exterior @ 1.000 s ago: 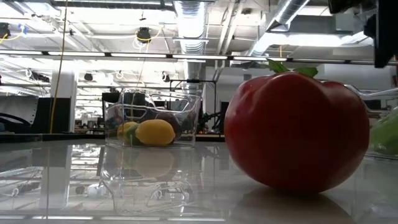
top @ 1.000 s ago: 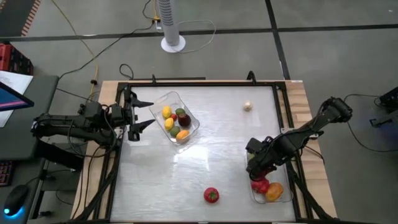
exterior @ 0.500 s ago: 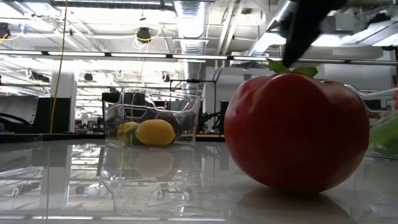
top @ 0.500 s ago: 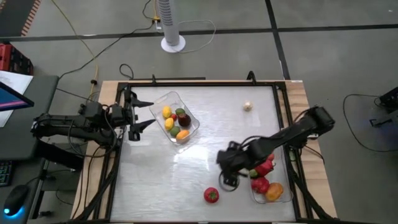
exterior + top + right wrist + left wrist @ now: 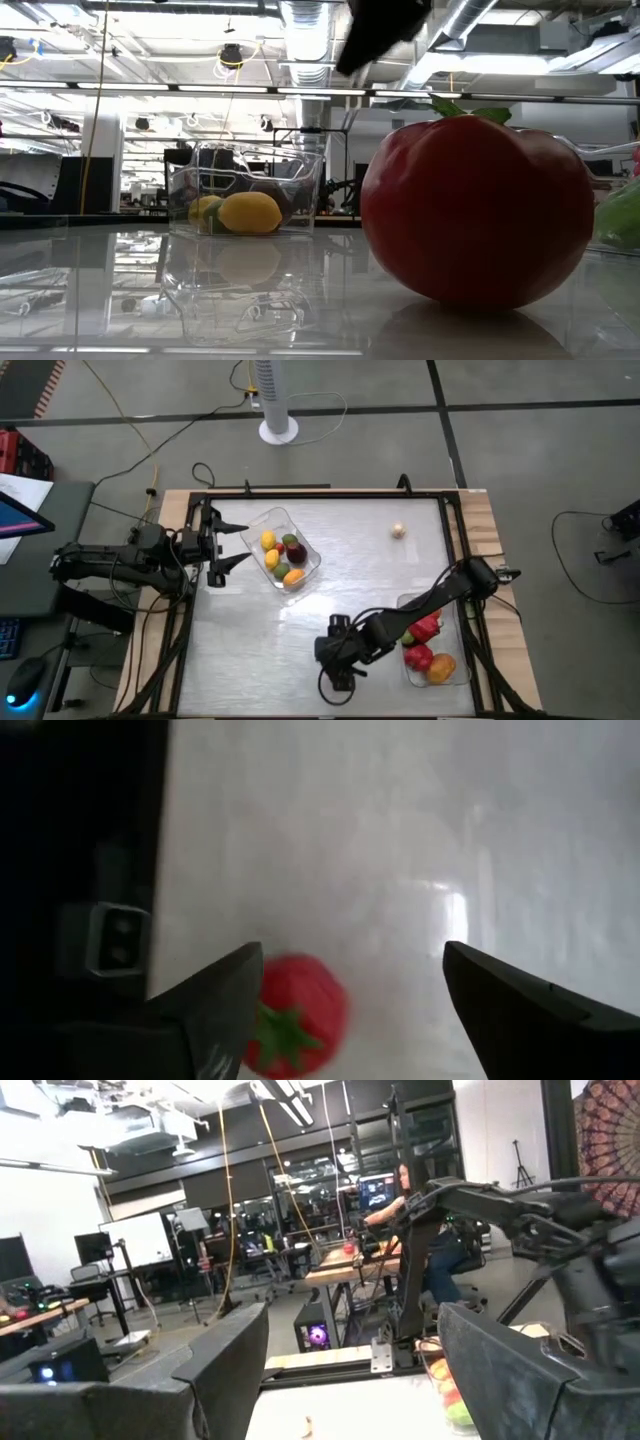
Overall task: Sort produce into baskets
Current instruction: Put the red tomato into the top transparent bin
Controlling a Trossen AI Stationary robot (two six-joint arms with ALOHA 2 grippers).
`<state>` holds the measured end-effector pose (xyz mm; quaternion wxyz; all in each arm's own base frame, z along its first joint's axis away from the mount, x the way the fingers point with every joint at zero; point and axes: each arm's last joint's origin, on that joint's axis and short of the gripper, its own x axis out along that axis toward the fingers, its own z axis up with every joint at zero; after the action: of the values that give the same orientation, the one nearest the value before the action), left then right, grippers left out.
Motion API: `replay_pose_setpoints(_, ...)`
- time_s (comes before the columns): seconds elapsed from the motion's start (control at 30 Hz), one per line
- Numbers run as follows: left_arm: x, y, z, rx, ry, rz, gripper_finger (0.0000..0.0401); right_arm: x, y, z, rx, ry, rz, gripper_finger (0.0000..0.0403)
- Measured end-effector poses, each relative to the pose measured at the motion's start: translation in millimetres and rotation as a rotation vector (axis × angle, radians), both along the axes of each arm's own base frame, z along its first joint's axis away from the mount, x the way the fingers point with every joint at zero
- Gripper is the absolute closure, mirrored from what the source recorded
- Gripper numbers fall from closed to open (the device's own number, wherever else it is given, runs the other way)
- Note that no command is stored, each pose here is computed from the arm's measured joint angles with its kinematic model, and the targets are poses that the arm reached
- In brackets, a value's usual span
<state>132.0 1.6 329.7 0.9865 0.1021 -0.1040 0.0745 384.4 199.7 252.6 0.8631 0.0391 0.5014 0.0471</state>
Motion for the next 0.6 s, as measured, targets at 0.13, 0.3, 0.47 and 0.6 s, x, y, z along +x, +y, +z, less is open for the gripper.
replay_pose_setpoints(0.13, 0, 0, 0, -0.008, 0.003, -0.002, 0.0123, 10, 17, 4, 0.029, -0.049, 0.011, 0.0046)
replay_pose_setpoints(0.3, 0, 0, -1, -0.025, 0.002, -0.013, 0.0123, 15, 37, -20, 0.01, -0.009, 0.025, 0.003)
replay_pose_setpoints(0.47, 0, 0, 0, -0.037, -0.001, -0.017, 0.0123, 11, 46, -37, -0.033, 0.043, 0.001, 0.0028)
replay_pose_setpoints(0.6, 0, 0, 0, -0.035, -0.001, -0.016, 0.0123, 6, 49, -38, -0.093, 0.036, -0.036, 0.0028)
